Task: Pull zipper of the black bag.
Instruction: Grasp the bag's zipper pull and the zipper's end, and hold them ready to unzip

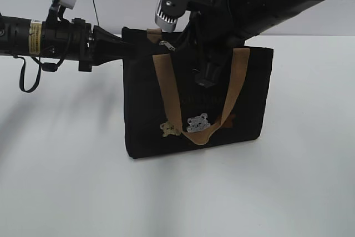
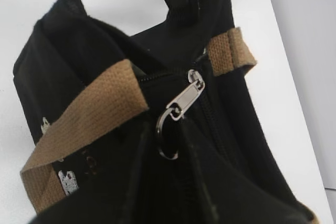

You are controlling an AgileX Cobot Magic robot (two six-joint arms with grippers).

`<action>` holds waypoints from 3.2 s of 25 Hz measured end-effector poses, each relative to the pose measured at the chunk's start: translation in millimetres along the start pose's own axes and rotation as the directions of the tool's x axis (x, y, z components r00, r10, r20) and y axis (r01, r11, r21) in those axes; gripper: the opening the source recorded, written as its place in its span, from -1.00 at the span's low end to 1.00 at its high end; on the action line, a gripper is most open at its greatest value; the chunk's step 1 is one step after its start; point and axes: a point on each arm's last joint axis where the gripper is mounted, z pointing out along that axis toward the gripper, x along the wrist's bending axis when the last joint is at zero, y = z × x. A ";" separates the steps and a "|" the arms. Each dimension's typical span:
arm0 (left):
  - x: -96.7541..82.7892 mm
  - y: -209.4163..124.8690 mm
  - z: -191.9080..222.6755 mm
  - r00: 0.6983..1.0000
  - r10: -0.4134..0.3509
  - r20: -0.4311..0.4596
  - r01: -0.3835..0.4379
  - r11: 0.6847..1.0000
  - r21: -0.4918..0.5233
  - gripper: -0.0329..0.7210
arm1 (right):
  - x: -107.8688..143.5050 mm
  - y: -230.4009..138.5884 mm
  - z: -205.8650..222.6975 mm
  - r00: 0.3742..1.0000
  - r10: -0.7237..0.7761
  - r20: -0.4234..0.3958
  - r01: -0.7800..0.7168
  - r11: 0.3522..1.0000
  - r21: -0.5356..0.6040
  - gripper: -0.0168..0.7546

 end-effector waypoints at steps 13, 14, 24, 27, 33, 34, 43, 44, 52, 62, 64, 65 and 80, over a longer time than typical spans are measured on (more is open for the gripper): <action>-0.1 0.1 0.0 1.000 0.000 0.001 0.000 1.000 -0.001 -0.82 | -0.1 0.0 0.0 1.000 0.003 0.001 -0.003 1.000 0.000 -0.99; 0.0 0.1 0.0 1.000 0.000 0.000 0.000 1.000 -0.001 -0.82 | -0.4 0.7 -1.7 1.000 0.008 0.003 -0.008 1.000 -0.003 -0.99; -0.3 2.0 0.0 1.000 -0.002 0.006 0.002 1.000 -0.017 -0.82 | -7.0 10.4 -15.9 0.987 0.159 0.011 -0.159 0.987 -0.027 -0.99; -1.2 0.3 0.6 1.000 0.002 0.016 -0.002 1.000 -0.006 -0.82 | -14.2 17.1 -20.7 0.970 0.241 0.035 -0.238 0.969 -0.062 -0.99; -0.8 0.0 1.0 1.000 0.002 0.010 -0.002 1.000 -0.002 -0.82 | -12.4 13.4 -14.0 0.934 0.357 0.005 -0.357 0.934 -0.033 -0.99; -0.8 0.0 1.0 1.000 0.002 0.010 -0.002 1.000 -0.002 -0.82 | -12.2 13.1 -13.5 0.932 0.363 0.004 -0.362 0.932 -0.031 -0.99; -0.9 -0.1 1.0 1.000 0.002 0.011 -0.002 1.000 0.000 -0.82 | -16.0 8.7 -14.2 0.910 0.416 0.011 -0.415 0.909 -0.025 -0.99; -0.9 -0.1 1.0 1.000 0.002 0.011 -0.002 1.000 0.000 -0.82 | -18.6 5.9 -14.7 0.900 0.435 0.017 -0.434 0.901 -0.022 -0.99; -0.8 0.0 1.0 1.000 0.002 0.010 -0.002 1.000 -0.002 -0.82 | -45.5 -26.8 -21.7 0.799 0.595 0.089 -0.597 0.802 -0.005 -0.99; -0.8 0.1 1.0 1.000 0.002 0.010 -0.002 1.000 -0.002 -0.82 | -68.5 -59.0 -54.8 0.716 0.680 0.155 -0.690 0.724 0.011 -0.99; -0.8 0.1 1.0 1.000 0.002 0.010 -0.002 1.000 -0.002 -0.82 | -71.1 -62.8 -60.2 0.706 0.689 0.164 -0.700 0.715 0.010 -0.99; -0.8 0.1 1.0 1.000 0.002 0.010 -0.002 1.000 -0.002 -0.82 | -72.1 -64.7 -61.6 0.700 0.694 0.167 -0.706 0.709 0.011 -0.99; -0.7 0.1 1.0 1.000 0.001 0.010 -0.001 1.000 -0.003 -0.82 | -72.1 -68.1 -63.1 0.670 0.725 0.157 -0.736 0.676 0.022 -0.92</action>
